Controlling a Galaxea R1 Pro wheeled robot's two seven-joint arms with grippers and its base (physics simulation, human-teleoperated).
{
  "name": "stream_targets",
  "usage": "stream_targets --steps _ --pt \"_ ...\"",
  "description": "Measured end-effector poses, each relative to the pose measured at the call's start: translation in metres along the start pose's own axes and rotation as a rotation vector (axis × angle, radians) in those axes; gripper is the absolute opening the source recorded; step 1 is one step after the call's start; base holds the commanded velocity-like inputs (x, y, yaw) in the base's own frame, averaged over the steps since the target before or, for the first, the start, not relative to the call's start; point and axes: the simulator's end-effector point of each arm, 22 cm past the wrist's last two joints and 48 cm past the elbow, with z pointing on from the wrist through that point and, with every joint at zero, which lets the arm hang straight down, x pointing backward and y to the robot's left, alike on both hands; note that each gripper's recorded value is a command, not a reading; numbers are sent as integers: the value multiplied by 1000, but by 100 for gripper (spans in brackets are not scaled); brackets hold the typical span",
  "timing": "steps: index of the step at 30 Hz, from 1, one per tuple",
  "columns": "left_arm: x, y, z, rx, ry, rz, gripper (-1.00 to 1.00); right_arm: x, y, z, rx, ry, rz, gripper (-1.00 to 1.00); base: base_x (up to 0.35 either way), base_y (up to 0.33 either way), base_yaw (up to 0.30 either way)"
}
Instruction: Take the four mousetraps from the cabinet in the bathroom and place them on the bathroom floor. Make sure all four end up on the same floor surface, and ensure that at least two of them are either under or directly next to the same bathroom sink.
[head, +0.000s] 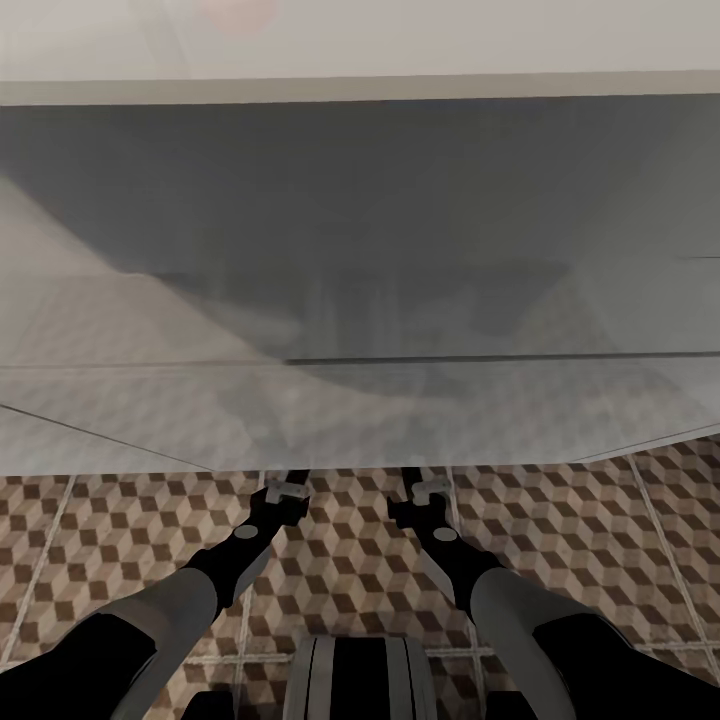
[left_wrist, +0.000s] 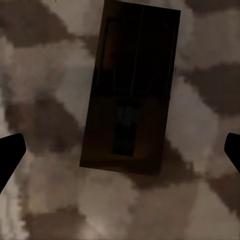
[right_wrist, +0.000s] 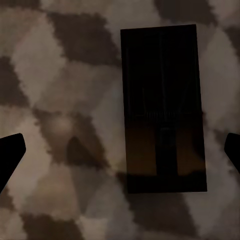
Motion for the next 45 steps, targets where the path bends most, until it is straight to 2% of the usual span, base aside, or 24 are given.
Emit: stream_targets --steps 15,23,31,45 --pt "-3 0 0 -1 -11 0 100 0 0 0 0 0 0 100 0 0 0" --pt "-13 0 1 -4 -41 1 100 0 0 0 0 -1 -1 100 0 0 0" --pt "-21 -14 1 -5 -56 -6 100 -1 0 0 0 -2 -1 100 -12 -1 0" --pt "-25 -21 1 -30 -61 -28 100 -1 0 0 0 -3 -1 100 -244 -65 0"
